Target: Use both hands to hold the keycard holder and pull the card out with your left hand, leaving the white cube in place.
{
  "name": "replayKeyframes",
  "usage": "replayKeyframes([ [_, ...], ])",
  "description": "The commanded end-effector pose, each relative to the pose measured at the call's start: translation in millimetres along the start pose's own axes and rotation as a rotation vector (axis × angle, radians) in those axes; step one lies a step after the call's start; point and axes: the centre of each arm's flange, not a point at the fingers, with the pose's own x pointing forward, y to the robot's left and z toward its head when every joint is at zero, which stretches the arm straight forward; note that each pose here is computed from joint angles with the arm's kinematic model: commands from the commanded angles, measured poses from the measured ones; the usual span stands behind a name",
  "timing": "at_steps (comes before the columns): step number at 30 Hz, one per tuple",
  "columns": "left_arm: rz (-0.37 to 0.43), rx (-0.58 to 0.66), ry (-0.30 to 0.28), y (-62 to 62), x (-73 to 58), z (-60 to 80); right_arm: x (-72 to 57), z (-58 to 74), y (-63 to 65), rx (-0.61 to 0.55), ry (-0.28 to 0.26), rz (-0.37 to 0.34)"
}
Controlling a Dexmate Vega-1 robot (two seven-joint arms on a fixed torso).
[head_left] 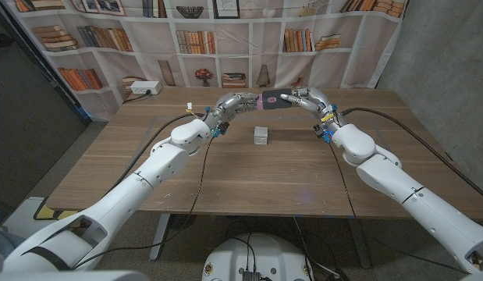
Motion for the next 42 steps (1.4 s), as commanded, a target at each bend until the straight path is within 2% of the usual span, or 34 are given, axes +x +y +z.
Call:
replayKeyframes([
  [1,0.017,-0.002,-0.017,0.3,-2.1,2.9,0.5,1.1,0.6,0.001,-0.002,0.0],
  [18,0.02,0.003,0.005,5.3,-5.1,3.2,5.5,1.8,1.0,-0.002,-0.004,0.003],
  [42,0.056,0.01,0.042,25.9,-16.9,-0.8,13.6,-4.2,0.6,0.013,-0.006,-0.008],
])
